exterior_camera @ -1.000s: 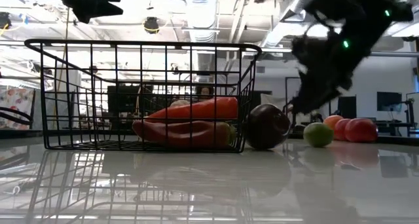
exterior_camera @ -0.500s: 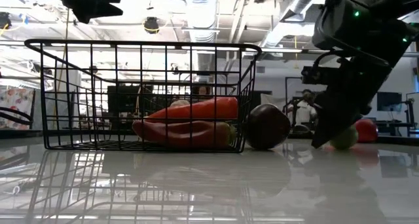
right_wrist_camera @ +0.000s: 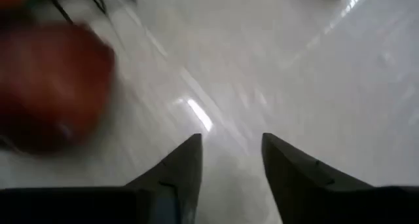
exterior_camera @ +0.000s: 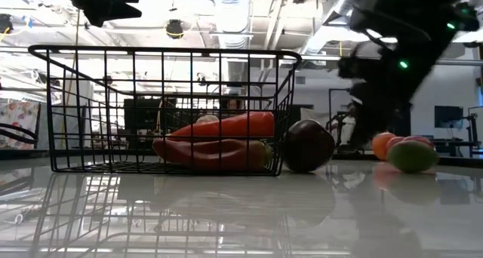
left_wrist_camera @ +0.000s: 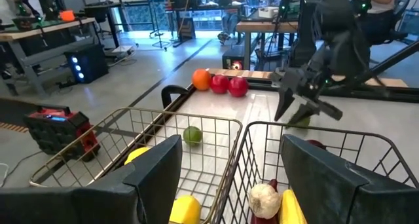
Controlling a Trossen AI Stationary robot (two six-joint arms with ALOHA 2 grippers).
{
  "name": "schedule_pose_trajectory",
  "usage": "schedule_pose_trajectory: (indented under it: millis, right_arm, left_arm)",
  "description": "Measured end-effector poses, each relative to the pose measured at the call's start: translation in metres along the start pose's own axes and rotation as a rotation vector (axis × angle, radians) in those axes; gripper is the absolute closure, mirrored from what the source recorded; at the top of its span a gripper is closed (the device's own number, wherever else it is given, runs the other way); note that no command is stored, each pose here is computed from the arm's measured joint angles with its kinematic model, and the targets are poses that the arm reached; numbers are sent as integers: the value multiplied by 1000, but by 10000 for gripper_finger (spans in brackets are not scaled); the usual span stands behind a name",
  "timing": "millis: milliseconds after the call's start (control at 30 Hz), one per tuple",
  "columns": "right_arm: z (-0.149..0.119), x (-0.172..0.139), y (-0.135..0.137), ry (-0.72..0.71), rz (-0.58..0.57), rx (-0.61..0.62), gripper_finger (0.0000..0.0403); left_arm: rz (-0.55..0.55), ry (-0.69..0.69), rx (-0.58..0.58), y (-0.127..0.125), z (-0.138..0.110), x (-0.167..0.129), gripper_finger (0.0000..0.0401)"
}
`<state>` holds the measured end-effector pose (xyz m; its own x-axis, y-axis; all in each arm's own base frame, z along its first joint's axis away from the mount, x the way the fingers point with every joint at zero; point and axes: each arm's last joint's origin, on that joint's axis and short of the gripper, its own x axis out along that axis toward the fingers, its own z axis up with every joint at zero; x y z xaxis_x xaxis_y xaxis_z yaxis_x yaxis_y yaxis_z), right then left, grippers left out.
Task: Sort produce into baskets
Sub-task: Put the bottom lime into the gold wire basket
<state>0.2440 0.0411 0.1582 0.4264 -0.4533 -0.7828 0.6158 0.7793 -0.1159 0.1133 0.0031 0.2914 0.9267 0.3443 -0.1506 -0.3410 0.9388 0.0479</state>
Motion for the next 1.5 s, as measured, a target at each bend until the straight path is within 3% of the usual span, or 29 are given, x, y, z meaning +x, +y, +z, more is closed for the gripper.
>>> schedule_pose_trajectory:
  millis: [133,267,433,567,667,800,1133,1500]
  right_arm:
    - [27,-13,-3,-38,29,22,251]
    - [32,-25,-6,29,96,16,250]
    - [15,-39,-9,162,88,-12,189]
    - [2,-47,-7,254,79,81,128]
    - [-7,-52,-1,271,71,136,95]
    - [-23,-55,6,266,-11,97,71]
    - [-44,-40,20,285,-124,-14,82]
    - [-69,-21,5,244,-62,134,85]
  left_arm:
    - [0,1,0,0,0,0,152]
    - [0,18,7,0,-2,0,152]
    - [0,23,11,0,-2,0,152]
    - [0,17,5,0,-2,0,152]
    - [0,8,-1,0,-1,0,152]
    - [-1,5,-4,0,0,0,152]
    - [-6,15,-7,0,-2,0,152]
    - [-5,18,-6,0,-2,0,152]
